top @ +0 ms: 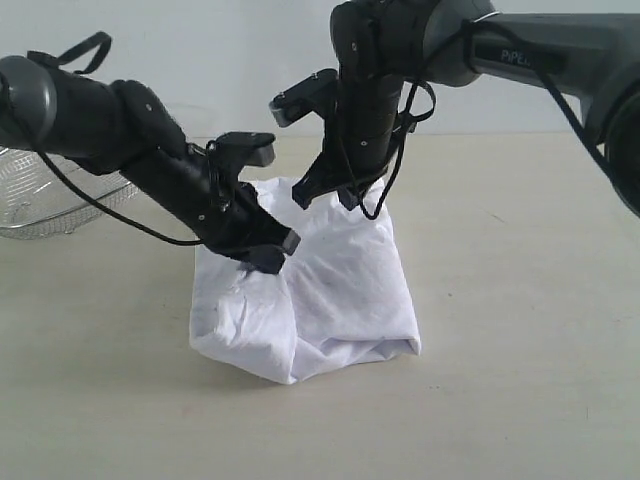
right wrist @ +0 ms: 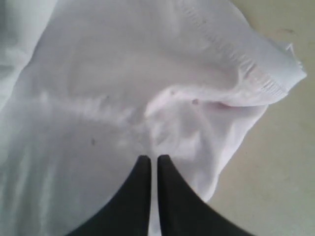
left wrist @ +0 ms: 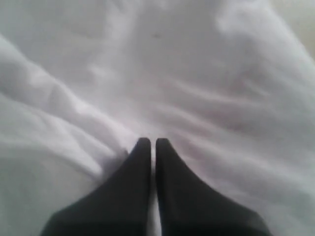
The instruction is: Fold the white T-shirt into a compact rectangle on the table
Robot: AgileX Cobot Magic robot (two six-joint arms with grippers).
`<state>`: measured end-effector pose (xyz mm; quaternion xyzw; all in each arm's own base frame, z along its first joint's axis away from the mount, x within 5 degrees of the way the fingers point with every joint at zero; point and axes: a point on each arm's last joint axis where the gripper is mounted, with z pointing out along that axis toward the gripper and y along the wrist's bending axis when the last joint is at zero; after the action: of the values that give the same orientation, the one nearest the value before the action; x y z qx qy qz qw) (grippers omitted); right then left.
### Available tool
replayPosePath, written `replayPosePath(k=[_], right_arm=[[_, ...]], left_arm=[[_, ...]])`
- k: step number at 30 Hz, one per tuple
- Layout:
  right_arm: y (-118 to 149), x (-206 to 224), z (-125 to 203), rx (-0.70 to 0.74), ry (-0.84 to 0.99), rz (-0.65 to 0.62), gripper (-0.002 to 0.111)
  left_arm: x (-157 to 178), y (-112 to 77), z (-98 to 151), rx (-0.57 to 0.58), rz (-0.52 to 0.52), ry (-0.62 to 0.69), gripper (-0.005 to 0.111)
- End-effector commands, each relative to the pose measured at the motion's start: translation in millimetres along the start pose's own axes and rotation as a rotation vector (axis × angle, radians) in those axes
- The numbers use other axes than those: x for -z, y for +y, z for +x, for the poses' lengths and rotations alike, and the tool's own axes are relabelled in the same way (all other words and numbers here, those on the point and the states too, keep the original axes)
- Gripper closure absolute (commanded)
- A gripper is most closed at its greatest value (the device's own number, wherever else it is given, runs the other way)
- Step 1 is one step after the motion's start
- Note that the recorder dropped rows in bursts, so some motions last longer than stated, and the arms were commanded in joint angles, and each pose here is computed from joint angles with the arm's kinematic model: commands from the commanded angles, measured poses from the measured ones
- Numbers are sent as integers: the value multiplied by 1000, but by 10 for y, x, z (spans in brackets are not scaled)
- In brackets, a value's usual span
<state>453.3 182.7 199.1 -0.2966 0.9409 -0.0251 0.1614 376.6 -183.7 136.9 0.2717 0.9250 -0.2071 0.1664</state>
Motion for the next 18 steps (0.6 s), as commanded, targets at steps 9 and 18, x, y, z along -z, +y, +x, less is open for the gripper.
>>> replayPosePath(k=[9,18], right_arm=[[-46,47,1,44,-3,8,109],[-213,-198,-19,11,-66,24,108]], left_arm=[[300,705,255,141,-142,189,102],[318,2,-10,-30,61,55,102]])
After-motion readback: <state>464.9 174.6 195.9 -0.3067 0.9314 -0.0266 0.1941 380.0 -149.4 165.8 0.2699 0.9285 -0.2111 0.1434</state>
